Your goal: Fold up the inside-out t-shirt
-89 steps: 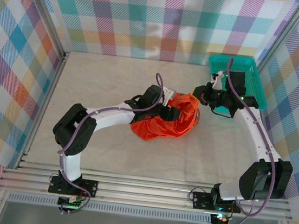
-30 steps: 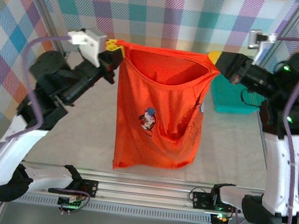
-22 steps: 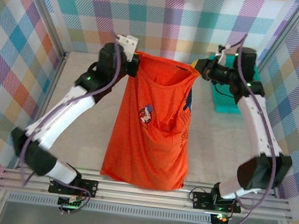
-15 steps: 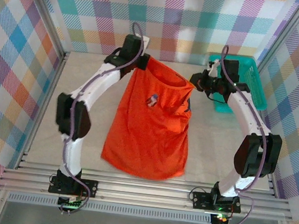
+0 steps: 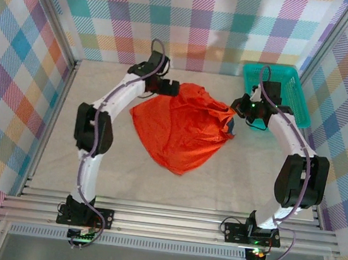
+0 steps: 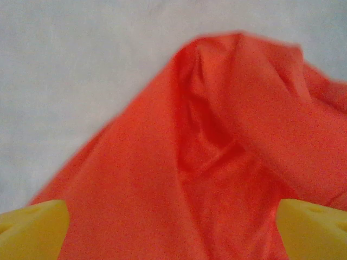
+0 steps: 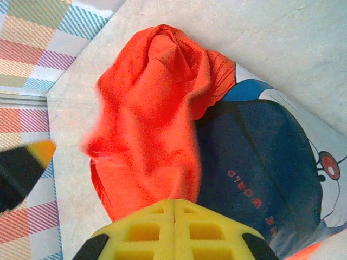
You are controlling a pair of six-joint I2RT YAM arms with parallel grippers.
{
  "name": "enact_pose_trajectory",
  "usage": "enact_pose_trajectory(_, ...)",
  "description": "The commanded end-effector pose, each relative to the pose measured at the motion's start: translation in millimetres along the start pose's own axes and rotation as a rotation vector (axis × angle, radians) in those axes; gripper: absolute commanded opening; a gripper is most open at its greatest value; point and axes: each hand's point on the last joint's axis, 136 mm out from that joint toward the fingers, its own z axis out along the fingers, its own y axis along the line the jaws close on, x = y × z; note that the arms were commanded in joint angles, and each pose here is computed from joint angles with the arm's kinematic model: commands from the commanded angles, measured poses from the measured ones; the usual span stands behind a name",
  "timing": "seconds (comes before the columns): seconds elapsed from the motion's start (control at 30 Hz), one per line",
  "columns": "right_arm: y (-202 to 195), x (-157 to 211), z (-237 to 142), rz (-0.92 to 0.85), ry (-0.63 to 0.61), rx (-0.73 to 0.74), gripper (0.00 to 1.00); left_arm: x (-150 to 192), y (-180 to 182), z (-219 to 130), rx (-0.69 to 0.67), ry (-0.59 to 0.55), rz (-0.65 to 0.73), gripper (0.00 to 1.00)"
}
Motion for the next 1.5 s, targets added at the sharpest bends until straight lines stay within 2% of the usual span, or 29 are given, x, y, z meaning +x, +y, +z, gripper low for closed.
enact_pose_trajectory(0.0,1,-5,4,0.005,-0.001,-0.011,0.0,23,-21,-45,0.123,-0.042,-0.115,1.0)
enact_pose_trajectory(0.1,3,-1,5,0.021,0.017,-0.033,0.0,58,-33,-37,0.203,-0.039,-0.179,1.0)
enact_pose_trajectory(0.2,3,0,4,0.027,0.01,-0.038,0.0,70,-34,-20,0.201,-0.015,-0.184,0.99)
enact_pose_trajectory(0.3,7,0,2,0.036,0.016,-0.049,0.0,90,-64,3,0.348,0.103,-0.253,0.89)
enact_pose_trajectory(0.4,16,0,-1,0.058,0.015,-0.082,0.0,109,-104,35,0.512,0.164,-0.345,0.8)
enact_pose_trajectory(0.5,25,7,-3,0.069,0.026,-0.097,0.0,127,-111,62,0.508,0.215,-0.39,0.75)
enact_pose_trajectory(0.6,33,24,-9,0.089,0.052,-0.113,0.0,147,-76,77,0.398,0.275,-0.433,0.7)
enact_pose_trajectory(0.67,40,39,-17,0.089,0.059,-0.113,0.0,159,-43,73,0.345,0.304,-0.443,0.67)
enact_pose_trajectory(0.8,62,82,-44,0.061,0.06,-0.13,0.0,178,60,41,0.145,0.348,-0.454,0.66)
enact_pose_trajectory(0.93,71,111,-76,0.046,0.02,-0.143,0.0,169,144,10,0.021,0.302,-0.59,0.63)
enact_pose_trajectory(1.0,56,111,-90,0.054,-0.039,-0.106,0.0,156,159,5,-0.001,0.237,-0.645,0.63)
enact_pose_trajectory(1.07,26,100,-94,0.074,-0.1,-0.008,0.0,142,151,11,0.044,0.202,-0.673,0.63)
enact_pose_trajectory(1.17,-34,93,-75,0.135,-0.128,0.145,0.0,135,124,25,0.09,0.245,-0.646,0.61)
enact_pose_trajectory(1.27,-87,111,-51,0.215,-0.075,0.266,0.0,132,108,24,0.058,0.247,-0.576,0.61)
enact_pose_trajectory(1.3,-103,121,-45,0.24,-0.056,0.302,0.04,131,108,19,0.041,0.231,-0.565,0.61)
enact_pose_trajectory(1.37,-114,132,-43,0.246,-0.04,0.321,0.21,127,111,4,-0.014,0.193,-0.534,0.59)
enact_pose_trajectory(1.47,-109,131,-61,0.189,-0.068,0.331,0.43,115,96,-27,-0.054,0.129,-0.426,0.59)
